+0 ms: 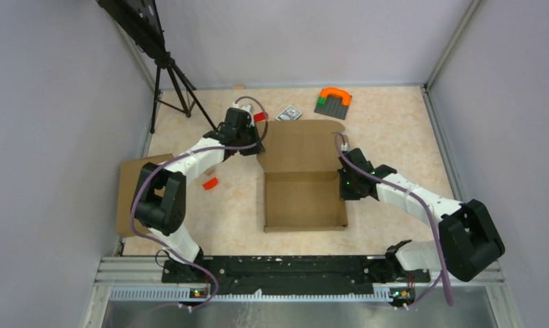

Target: Fold the paper box

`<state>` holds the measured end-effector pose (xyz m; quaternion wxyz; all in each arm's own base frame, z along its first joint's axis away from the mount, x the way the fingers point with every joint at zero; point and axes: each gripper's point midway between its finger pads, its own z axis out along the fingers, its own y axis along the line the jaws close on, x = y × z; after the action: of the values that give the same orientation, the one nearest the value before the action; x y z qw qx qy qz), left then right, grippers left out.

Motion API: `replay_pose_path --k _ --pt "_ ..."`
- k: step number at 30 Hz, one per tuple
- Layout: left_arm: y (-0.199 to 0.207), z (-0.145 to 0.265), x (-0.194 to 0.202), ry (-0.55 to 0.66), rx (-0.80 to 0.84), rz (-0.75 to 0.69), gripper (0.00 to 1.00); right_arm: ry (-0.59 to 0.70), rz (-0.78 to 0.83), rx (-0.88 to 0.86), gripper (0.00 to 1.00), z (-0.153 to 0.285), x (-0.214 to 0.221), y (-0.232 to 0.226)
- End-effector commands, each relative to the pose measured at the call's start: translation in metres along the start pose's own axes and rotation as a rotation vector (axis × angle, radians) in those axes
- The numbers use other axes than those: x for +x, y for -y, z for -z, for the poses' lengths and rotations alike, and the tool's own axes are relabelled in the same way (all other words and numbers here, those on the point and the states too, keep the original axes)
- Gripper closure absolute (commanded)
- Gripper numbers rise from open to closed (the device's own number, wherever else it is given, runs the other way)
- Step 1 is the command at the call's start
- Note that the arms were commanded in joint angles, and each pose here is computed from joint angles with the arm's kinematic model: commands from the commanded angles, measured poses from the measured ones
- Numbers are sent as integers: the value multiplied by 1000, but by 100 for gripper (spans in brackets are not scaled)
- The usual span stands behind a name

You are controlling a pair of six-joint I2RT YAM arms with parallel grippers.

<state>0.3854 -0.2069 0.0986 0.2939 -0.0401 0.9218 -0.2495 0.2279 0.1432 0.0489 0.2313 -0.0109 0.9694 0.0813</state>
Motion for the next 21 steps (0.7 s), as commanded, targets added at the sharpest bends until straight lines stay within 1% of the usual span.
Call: replay_pose_path --k 1,4,9,11,15,16,18,19,21 --pt "24 2 -7 81 -95 -234 92 -6 -1 40 100 -3 -9 -4" --pt "28 3 -1 133 -129 -286 100 -29 -2 43 96 -9 -10 -7" --pt "33 11 4 221 -87 -306 100 -70 -15 88 91 -22 -1 0" --pt "34 14 7 265 -108 -341 100 -65 -27 82 84 -23 -1 -2" --pt "41 21 16 350 -87 -367 100 -19 -63 27 63 -19 -5 -10" --pt "42 22 17 360 -89 -369 100 -6 -71 13 60 -18 -7 -12" --pt "42 25 17 387 -122 -380 100 14 -81 -2 59 -15 -10 -14" --pt "41 25 17 393 -134 -388 100 21 -85 -1 56 -13 -11 -14" --pt "39 26 15 398 -156 -389 100 39 -84 9 47 -8 -15 -12"
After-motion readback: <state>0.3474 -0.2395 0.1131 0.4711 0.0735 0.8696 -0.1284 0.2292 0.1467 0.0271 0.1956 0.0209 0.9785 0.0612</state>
